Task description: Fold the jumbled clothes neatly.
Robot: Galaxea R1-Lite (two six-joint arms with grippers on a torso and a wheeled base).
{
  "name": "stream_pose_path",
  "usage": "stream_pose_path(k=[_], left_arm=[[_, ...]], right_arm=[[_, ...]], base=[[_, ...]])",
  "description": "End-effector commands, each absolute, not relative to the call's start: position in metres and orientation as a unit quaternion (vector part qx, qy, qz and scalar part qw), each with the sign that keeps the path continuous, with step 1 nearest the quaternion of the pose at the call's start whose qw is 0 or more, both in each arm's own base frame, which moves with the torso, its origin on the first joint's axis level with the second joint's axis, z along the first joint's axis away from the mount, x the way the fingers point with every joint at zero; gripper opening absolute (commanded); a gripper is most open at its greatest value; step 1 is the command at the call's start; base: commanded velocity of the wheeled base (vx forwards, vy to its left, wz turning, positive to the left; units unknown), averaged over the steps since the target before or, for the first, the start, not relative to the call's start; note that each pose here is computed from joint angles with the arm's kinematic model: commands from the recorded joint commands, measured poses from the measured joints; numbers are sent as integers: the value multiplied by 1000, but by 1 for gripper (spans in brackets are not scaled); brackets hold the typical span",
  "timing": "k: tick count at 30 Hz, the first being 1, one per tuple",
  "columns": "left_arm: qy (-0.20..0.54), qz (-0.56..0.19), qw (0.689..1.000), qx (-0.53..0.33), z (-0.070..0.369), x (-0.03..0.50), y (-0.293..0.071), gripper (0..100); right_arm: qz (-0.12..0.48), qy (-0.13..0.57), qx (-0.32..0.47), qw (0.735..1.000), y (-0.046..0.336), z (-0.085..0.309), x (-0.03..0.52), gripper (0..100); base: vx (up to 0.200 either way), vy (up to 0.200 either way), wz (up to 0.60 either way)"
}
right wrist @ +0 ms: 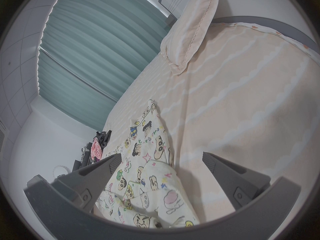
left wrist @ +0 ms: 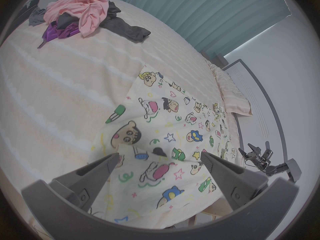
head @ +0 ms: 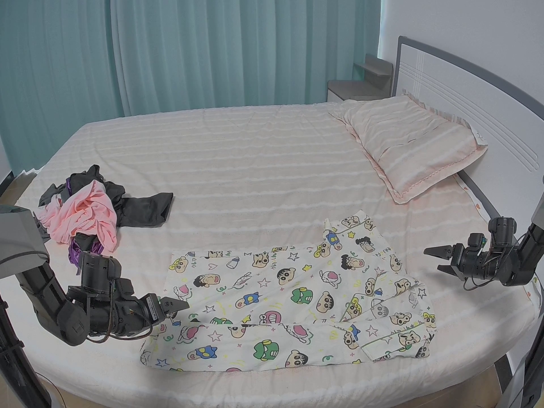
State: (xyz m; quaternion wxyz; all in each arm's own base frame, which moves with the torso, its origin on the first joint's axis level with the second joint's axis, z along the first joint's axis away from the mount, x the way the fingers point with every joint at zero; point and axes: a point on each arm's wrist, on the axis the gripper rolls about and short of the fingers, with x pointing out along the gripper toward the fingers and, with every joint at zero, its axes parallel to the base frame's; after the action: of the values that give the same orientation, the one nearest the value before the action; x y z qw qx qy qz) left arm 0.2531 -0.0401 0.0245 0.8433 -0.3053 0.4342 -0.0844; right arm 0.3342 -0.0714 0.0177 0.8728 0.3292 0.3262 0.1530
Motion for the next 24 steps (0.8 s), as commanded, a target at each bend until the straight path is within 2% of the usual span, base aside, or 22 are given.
stream_pose_path(k=[1,5,21,24], left_arm=[[435,-85,842,-307,23,255,-40,100],[431,-83,839,-322,26,257,-41,100],[429,-86,835,-335,26,262,-35,100],[432,-91,835,-329,25,260,-38,100]], right_arm=[[154,327,328,873,-70,17,334,100],[154,327,329,872,-70,17,334,100],[154,327,328,873,-70,18,334,100],[154,327,328,873,-70,18,334,100]], base=[[0,0,0],[0,0,0],[0,200,0],[0,0,0]])
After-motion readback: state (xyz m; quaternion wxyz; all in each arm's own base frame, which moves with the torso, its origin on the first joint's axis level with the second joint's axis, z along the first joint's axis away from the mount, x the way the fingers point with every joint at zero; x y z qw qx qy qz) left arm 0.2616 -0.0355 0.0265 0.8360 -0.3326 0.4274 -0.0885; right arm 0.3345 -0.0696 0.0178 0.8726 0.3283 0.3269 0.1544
